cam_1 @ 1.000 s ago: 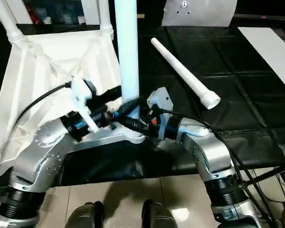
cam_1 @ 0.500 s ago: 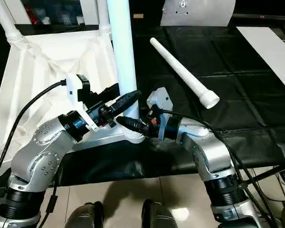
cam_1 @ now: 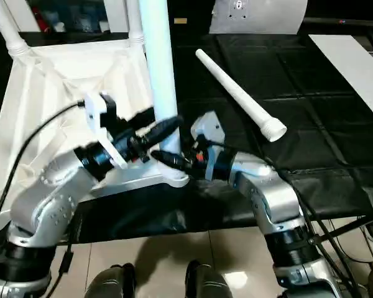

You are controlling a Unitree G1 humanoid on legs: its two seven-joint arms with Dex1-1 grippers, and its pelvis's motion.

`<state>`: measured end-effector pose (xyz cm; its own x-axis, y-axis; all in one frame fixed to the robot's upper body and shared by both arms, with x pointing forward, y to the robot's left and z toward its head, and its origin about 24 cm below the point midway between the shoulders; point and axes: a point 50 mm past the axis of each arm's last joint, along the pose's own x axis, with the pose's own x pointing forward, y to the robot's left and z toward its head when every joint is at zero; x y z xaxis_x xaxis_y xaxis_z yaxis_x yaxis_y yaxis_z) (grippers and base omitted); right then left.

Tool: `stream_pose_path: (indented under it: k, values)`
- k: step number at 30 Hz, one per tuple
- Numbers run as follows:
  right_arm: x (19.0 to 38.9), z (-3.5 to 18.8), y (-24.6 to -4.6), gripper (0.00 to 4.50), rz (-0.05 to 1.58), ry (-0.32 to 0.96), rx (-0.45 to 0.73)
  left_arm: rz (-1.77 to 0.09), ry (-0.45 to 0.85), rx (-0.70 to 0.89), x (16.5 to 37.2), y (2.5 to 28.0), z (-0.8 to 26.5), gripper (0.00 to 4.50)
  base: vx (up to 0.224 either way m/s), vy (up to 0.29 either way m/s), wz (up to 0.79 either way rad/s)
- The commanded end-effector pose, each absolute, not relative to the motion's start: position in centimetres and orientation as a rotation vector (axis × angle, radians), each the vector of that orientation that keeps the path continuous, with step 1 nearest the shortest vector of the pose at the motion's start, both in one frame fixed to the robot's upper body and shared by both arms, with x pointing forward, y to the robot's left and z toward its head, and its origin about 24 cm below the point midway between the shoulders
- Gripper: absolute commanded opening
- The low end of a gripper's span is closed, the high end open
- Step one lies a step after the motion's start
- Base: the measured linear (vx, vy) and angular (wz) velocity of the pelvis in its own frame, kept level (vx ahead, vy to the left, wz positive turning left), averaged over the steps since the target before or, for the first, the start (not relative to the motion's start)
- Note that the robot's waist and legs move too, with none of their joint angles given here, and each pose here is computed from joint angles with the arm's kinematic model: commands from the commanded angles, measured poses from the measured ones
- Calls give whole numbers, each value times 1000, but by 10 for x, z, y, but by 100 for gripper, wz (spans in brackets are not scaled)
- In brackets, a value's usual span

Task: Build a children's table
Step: Insert table leg to table base

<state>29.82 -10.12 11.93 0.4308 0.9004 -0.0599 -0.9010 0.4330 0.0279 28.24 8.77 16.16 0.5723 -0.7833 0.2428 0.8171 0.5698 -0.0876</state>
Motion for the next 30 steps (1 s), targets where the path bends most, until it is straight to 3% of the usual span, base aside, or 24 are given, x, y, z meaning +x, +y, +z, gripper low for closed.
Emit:
stream_pose_path:
  k: [1, 6, 7, 13, 16, 22, 27, 30]
  values:
    - [300, 119, -104, 193, 1101, 71, -15, -946, -215, -206, 282, 87, 170, 192, 0, 0, 0]
    - [303, 121, -104, 193, 1093, 64, 4, -934, -205, -202, 283, 88, 171, 192, 0, 0, 0]
    - [303, 122, -104, 249, 1092, 64, 17, -930, -201, -199, 284, 88, 171, 192, 0, 0, 0]
    - [305, 132, -108, 313, 1129, 57, 92, -896, -142, -188, 291, 95, 170, 192, 0, 0, 0]
    - [305, 137, -112, 322, 1137, 61, 125, -890, -114, -218, 293, 99, 170, 192, 0, 0, 0]
    - [306, 143, -123, 383, 1158, 97, 184, -874, -89, -296, 297, 104, 171, 192, 0, 0, 0]
    - [312, 147, -130, 427, 1111, 114, 157, -913, -108, -215, 295, 102, 176, 192, 0, 0, 0]
    - [314, 149, -127, 427, 1124, 142, 142, -947, -124, -169, 293, 96, 179, 192, 0, 0, 0]
